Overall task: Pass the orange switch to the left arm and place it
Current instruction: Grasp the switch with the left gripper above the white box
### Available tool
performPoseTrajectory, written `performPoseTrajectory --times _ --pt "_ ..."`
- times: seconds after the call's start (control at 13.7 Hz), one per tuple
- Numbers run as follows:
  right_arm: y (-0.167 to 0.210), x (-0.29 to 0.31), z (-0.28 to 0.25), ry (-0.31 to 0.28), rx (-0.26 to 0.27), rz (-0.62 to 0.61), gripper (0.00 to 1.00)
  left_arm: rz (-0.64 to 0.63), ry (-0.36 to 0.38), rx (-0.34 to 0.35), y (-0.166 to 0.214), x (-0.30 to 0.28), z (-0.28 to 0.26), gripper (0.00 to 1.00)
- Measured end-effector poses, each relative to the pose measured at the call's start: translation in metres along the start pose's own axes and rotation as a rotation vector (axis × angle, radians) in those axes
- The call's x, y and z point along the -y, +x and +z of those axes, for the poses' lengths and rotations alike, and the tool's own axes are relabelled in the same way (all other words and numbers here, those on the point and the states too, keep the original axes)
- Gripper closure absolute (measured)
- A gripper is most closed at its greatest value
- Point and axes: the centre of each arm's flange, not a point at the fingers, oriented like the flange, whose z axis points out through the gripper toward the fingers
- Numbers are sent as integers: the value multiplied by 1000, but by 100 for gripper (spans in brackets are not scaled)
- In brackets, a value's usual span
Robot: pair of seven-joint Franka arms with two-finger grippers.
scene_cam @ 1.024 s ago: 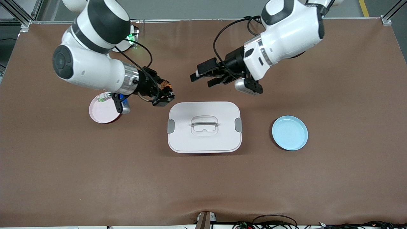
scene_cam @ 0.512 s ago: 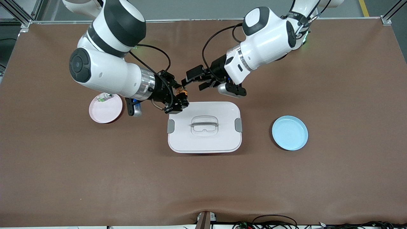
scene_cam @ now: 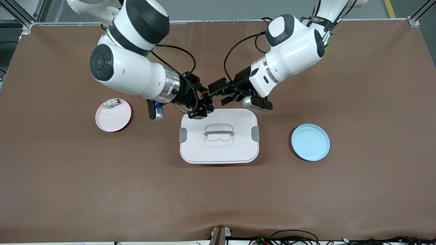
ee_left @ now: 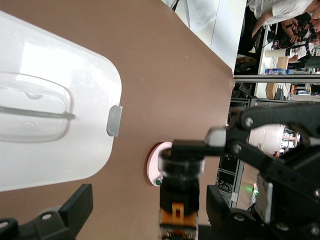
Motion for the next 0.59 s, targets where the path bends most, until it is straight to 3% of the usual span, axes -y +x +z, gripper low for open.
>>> performPoseTrajectory --times 0.59 --pt "-12 0 11 26 13 14 28 -16 -43 16 -2 2 3 0"
